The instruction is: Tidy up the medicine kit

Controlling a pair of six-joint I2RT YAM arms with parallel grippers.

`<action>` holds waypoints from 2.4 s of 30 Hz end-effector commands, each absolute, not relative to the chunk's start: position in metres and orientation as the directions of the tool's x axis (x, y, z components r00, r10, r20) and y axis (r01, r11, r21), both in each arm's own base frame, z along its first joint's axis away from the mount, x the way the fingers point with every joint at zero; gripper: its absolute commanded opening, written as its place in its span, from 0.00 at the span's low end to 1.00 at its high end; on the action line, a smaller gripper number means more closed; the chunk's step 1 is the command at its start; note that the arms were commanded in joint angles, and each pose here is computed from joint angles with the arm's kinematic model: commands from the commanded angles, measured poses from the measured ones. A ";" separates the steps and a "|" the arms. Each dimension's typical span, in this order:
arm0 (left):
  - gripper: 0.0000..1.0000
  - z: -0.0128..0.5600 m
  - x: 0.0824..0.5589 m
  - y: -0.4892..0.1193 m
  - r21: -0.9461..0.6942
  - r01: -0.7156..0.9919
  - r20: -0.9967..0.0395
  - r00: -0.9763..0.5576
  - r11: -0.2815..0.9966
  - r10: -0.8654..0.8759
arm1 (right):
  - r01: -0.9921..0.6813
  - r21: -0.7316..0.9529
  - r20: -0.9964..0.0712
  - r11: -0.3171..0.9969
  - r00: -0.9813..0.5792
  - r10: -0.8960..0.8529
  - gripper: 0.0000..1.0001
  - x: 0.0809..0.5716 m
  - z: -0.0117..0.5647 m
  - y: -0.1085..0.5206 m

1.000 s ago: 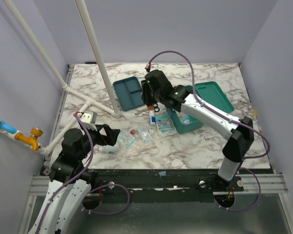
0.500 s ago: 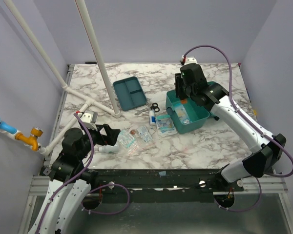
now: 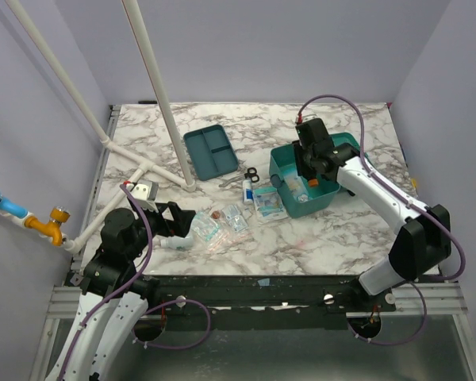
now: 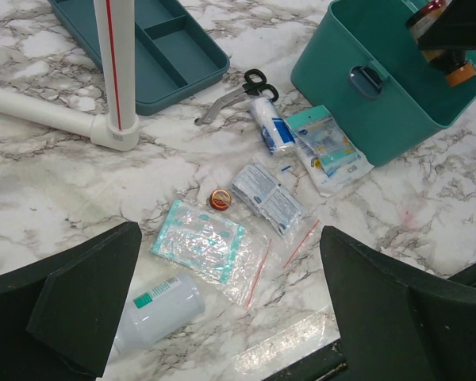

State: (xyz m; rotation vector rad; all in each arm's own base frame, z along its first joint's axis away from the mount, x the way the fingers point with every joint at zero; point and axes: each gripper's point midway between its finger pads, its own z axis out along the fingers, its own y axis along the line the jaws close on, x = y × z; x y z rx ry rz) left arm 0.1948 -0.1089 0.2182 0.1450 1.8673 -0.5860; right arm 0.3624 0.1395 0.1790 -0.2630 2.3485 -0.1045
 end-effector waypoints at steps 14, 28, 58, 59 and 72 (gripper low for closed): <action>0.98 0.220 0.194 -0.110 -0.318 0.389 -0.915 -0.364 0.865 -0.173 | -0.241 -0.288 -0.563 0.927 -0.740 -0.367 0.20 0.401 0.103 0.120; 0.99 0.223 0.192 -0.111 -0.318 0.399 -0.919 -0.353 0.860 -0.176 | -0.224 -0.344 -0.467 0.912 -0.802 -0.373 0.45 0.396 0.058 0.106; 0.98 0.219 0.194 -0.113 -0.322 0.396 -0.912 -0.373 0.860 -0.170 | -0.215 -0.074 -0.779 0.974 -0.597 -0.191 0.61 0.380 0.259 0.159; 0.98 0.219 0.195 -0.113 -0.322 0.395 -0.912 -0.372 0.860 -0.170 | -0.238 -0.047 -0.789 0.970 -0.587 -0.182 0.61 0.374 0.264 0.168; 0.98 0.220 0.195 -0.107 -0.314 0.369 -0.915 -0.364 0.875 -0.175 | -0.494 0.133 -0.811 0.859 -0.552 -0.192 0.62 0.294 0.271 0.297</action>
